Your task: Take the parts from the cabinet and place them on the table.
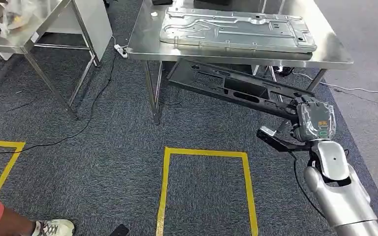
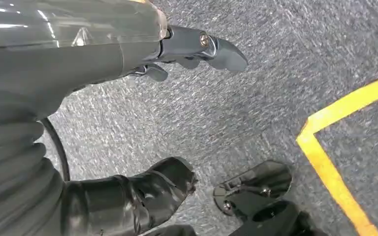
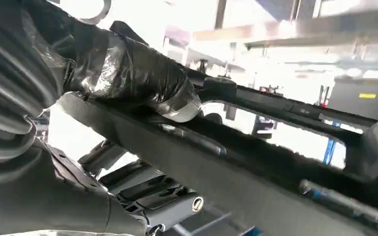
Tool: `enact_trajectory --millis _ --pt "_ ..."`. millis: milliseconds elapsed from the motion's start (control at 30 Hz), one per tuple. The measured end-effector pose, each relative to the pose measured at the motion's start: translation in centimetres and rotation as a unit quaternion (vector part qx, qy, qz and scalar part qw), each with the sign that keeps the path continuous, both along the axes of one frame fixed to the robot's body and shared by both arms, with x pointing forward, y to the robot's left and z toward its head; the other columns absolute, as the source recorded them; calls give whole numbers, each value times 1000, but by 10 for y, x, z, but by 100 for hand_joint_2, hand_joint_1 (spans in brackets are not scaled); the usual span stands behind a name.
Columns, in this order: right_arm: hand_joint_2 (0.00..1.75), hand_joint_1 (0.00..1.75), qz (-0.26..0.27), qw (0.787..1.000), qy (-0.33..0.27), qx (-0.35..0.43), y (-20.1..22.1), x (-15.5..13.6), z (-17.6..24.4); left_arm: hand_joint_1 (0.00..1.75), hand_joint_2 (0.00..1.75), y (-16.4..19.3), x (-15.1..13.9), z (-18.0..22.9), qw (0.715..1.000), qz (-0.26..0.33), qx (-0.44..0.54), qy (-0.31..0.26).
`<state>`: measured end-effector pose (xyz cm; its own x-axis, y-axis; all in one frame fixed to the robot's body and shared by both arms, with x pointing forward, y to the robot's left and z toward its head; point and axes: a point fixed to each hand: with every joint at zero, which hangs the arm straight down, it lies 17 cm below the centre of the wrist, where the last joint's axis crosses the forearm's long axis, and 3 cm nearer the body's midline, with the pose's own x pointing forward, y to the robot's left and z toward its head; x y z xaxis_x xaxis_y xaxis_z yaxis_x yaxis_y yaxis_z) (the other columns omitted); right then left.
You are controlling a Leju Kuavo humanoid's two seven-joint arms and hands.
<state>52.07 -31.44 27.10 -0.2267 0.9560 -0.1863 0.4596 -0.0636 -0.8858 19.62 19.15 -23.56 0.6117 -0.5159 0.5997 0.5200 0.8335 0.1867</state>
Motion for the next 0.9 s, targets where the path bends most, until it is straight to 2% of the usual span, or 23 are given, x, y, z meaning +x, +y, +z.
enact_trajectory --millis 200,567,900 --pt "175 175 3 1000 -4 -5 2 2 8 0 175 -3 1 1 1000 0 -4 1" --pt "175 175 58 997 36 -30 42 -9 -30 0 175 -5 2 2 1000 -3 -9 -1" --pt "175 175 70 996 48 -38 49 -16 -46 0 175 -9 1 3 1000 -6 -16 0"
